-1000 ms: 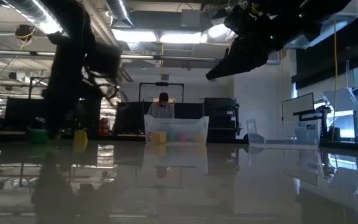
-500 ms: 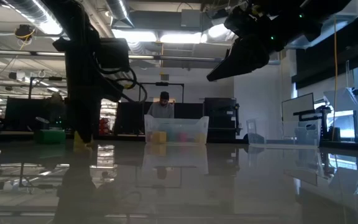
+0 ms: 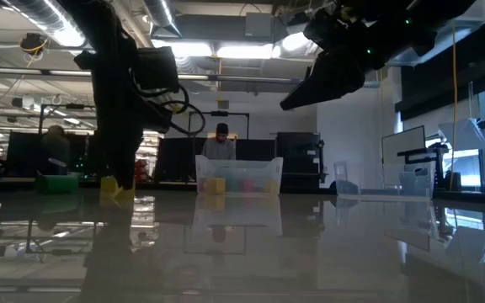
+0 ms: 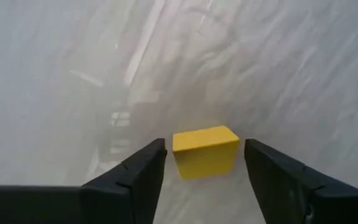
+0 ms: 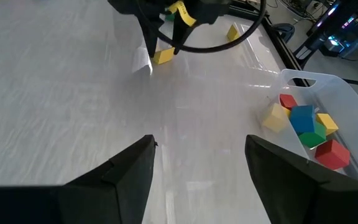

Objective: Sort blocks by size
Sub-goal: Put the square blue block into the top left transparent bin

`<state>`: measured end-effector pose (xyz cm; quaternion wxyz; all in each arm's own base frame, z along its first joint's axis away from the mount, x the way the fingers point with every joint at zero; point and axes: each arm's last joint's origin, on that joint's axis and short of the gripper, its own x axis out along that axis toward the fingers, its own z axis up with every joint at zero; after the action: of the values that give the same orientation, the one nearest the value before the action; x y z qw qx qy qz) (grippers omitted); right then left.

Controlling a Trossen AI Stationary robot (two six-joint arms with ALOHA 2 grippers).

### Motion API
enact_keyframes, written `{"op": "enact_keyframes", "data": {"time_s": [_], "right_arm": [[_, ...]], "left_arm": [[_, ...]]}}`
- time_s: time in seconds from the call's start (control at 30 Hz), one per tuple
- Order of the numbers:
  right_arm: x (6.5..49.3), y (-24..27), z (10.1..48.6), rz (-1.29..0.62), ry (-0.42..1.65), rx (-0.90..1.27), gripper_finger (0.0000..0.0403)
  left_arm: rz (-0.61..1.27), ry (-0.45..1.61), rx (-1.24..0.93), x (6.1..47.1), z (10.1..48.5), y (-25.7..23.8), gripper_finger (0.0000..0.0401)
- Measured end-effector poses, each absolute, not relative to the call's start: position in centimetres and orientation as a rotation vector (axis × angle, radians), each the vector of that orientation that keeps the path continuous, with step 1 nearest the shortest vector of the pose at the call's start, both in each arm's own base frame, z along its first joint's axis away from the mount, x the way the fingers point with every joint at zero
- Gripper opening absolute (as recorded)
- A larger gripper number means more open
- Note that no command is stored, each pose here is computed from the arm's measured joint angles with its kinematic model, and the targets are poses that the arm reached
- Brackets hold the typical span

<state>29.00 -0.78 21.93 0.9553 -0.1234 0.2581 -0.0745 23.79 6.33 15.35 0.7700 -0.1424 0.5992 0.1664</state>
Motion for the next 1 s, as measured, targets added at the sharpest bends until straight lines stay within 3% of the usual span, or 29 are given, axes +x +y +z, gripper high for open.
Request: {"op": "enact_keyframes", "data": {"time_s": [0.23, 0.57, 1.0], "right_arm": [[29.0, -0.8, 21.9, -0.151, 0.524, -0.251, 0.025], [29.0, -0.8, 22.0, -0.153, 0.515, -0.25, 0.025], [29.0, -0.8, 22.0, -0.149, 0.512, -0.226, 0.025]], "left_arm": [[0.356, 1.239, -0.295, 23.3, 19.2, 6.2, 0.0216], [0.455, 1.139, -0.447, 18.3, 24.7, 4.4, 0.0211], [0.446, 1.465, -0.846, 15.0, 21.2, 0.1, 0.021]]}}
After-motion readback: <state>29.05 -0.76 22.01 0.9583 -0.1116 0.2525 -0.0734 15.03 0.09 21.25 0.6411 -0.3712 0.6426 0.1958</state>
